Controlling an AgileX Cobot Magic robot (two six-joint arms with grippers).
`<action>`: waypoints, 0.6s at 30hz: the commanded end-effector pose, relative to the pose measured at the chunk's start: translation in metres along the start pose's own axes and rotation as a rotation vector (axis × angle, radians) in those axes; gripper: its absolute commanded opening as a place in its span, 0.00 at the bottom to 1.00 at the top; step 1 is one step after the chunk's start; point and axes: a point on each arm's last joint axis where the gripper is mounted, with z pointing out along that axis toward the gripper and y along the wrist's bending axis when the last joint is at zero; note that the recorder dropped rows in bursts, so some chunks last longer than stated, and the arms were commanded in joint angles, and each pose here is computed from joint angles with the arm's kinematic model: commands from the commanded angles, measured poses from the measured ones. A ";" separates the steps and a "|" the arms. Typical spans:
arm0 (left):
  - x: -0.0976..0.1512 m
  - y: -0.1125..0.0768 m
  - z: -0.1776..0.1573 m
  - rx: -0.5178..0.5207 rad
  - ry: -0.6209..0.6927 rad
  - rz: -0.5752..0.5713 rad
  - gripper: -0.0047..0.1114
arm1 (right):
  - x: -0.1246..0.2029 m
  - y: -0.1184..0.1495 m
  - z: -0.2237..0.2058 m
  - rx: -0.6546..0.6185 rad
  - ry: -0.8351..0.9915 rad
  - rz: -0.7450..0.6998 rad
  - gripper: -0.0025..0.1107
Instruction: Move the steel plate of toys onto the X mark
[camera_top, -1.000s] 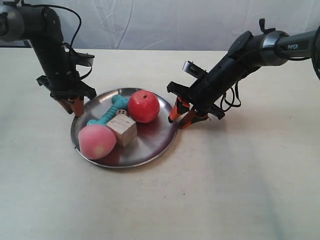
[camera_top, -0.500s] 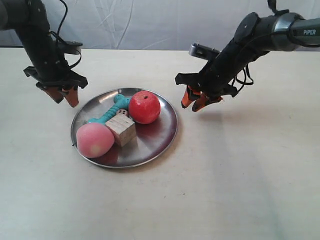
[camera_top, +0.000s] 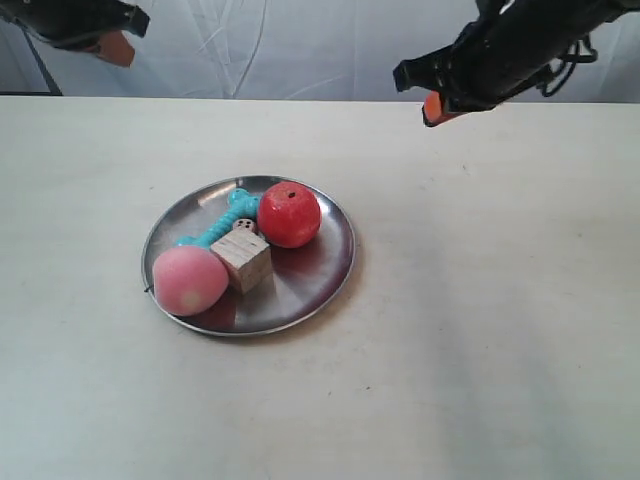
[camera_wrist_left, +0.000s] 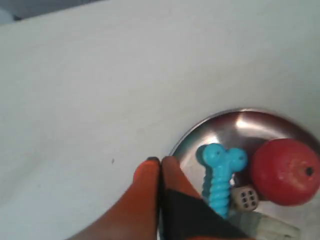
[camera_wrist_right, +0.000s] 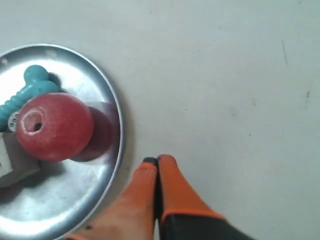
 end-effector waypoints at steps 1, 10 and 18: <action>0.021 -0.022 -0.040 0.058 -0.165 0.015 0.04 | 0.034 0.012 -0.054 0.021 -0.180 0.009 0.02; 0.098 -0.045 -0.056 0.110 -0.215 0.037 0.04 | 0.136 0.023 -0.116 0.074 -0.386 -0.024 0.02; 0.120 -0.040 -0.044 0.062 -0.159 0.026 0.04 | 0.189 0.032 -0.140 0.035 -0.405 -0.029 0.02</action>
